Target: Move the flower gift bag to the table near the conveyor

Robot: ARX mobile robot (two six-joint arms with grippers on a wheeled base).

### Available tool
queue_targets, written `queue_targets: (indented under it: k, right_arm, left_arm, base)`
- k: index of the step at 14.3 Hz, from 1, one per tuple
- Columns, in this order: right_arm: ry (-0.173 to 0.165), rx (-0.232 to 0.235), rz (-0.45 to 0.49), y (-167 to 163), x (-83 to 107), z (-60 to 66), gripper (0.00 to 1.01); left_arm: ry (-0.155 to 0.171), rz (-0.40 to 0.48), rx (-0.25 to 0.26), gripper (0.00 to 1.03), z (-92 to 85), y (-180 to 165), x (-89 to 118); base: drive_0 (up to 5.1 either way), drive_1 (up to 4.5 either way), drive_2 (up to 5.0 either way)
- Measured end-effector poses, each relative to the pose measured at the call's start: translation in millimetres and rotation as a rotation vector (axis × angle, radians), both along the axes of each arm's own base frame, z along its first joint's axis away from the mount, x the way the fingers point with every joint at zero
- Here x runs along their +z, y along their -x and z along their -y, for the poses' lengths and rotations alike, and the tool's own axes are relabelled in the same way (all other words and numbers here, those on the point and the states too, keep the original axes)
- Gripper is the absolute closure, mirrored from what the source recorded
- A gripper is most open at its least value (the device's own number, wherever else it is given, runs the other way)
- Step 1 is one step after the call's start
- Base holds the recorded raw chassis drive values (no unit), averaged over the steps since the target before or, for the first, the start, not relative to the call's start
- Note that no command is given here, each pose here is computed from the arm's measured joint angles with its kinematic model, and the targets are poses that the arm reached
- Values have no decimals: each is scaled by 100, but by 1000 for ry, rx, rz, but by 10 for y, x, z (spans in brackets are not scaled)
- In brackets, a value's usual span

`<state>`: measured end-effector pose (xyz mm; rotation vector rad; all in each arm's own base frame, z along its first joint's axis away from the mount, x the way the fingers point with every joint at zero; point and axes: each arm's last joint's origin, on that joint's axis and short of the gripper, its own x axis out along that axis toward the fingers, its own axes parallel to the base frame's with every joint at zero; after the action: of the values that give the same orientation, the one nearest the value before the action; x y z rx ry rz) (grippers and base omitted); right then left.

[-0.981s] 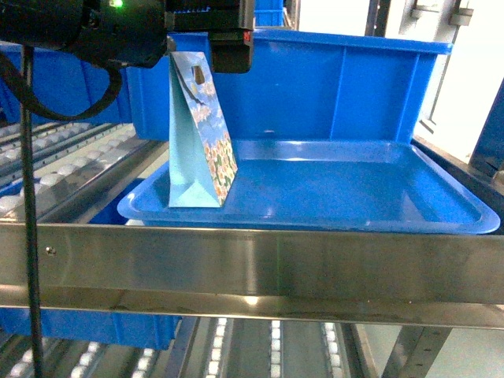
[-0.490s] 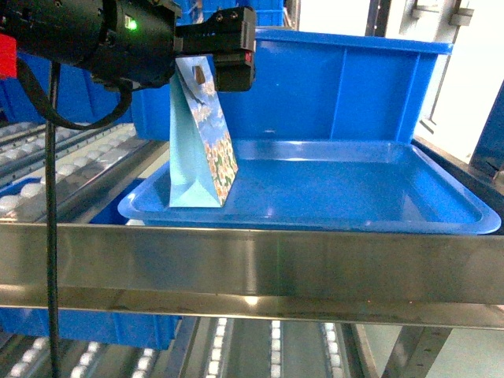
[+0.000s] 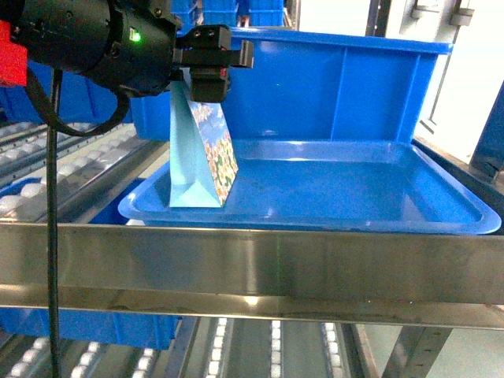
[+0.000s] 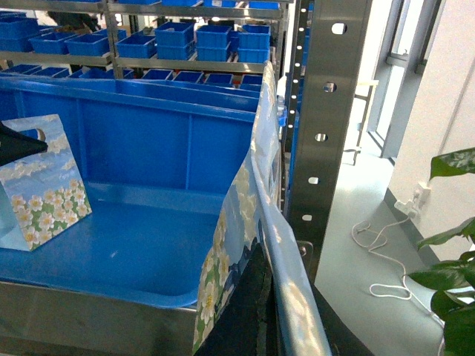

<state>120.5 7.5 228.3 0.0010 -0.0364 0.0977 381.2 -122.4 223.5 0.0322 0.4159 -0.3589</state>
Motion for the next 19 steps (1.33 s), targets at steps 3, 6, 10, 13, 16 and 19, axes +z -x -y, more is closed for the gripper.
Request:
queue_targets:
  k: [3, 6, 10, 13, 16, 19]
  right_arm:
    - [0, 0, 0, 0, 0, 0, 99]
    - [0, 0, 0, 0, 0, 0, 99]
    - [0, 0, 0, 0, 0, 0, 99]
    - [0, 0, 0, 0, 0, 0, 99]
    - [0, 0, 0, 0, 0, 0, 99]
    - [0, 0, 0, 0, 0, 0, 99]
  left_arm:
    - [-10, 33, 48, 101, -29, -6, -7]
    - [-13, 40, 71, 101, -80, 11, -50]
    - [-21, 117, 71, 101, -110, 19, 15]
    - [-56, 299, 77, 101, -145, 70, 330]
    - [-56, 452, 124, 101, -304, 302, 603]
    - [-56, 539, 169, 101, -442, 749, 657]
  base:
    - [0, 0, 0]
    - [0, 0, 0]
    - [0, 0, 0]
    - [0, 0, 0]
    - [0, 0, 0]
    - [0, 0, 0]
